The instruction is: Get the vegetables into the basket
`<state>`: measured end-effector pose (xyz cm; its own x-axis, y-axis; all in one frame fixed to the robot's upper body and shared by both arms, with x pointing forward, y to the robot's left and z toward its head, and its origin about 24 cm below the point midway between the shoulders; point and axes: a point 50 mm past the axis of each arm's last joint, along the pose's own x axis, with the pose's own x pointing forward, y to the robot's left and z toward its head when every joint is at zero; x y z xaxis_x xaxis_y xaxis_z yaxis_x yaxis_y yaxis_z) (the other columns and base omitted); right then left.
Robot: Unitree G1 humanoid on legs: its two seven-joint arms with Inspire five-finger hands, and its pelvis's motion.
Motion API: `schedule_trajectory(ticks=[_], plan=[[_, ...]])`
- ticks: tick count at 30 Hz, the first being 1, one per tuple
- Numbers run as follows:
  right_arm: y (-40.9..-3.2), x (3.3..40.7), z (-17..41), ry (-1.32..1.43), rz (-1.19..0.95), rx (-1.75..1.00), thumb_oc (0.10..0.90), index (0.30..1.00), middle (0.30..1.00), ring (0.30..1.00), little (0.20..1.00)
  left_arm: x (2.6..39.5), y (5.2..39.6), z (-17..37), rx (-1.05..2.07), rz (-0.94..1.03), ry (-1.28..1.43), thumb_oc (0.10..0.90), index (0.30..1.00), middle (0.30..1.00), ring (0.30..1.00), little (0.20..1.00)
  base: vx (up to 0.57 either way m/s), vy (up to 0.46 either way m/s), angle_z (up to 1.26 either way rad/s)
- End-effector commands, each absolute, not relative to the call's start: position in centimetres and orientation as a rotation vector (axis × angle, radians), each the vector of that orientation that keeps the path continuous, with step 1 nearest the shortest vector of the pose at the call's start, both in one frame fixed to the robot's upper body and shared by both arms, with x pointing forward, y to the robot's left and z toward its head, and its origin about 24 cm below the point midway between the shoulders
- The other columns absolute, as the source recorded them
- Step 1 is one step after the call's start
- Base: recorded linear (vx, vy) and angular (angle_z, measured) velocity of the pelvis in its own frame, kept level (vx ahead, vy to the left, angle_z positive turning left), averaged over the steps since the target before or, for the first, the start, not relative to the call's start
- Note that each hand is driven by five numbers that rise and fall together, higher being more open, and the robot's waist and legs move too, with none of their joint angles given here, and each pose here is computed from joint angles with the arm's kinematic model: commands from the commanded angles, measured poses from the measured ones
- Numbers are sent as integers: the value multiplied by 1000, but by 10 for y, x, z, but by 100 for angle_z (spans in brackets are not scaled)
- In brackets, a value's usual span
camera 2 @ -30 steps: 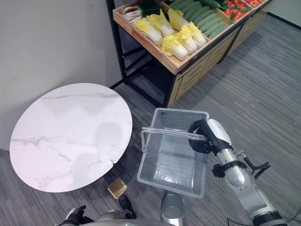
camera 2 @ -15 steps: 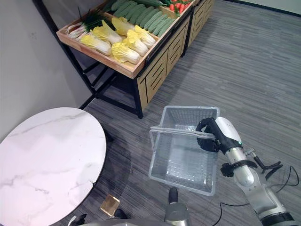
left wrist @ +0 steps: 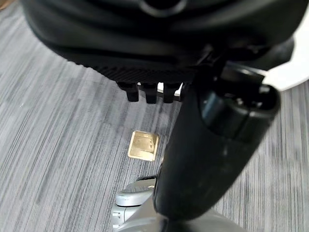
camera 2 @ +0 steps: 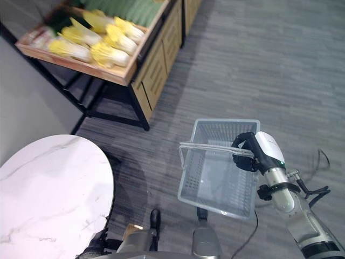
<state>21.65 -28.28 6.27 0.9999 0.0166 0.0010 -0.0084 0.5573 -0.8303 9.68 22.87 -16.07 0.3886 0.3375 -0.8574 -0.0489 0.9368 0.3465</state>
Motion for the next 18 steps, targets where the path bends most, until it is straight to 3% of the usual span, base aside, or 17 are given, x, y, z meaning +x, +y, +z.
schedule_trajectory(ticks=[1,10,18], plan=[[-263,244,150,-466,-62,-951,400,300,300,300,300,94,237,-160,337,234,1157,900,1000,1000,1000,1000,72,225,-38],[-256,252,135,-430,-89,-866,400,300,300,300,300,104,254,-152,395,238,1123,900,1000,1000,1000,1000,19,216,-51],[-252,252,135,-439,-93,-863,400,300,300,300,300,106,261,-150,404,265,1110,900,1000,1000,1000,1000,12,-13,-43]])
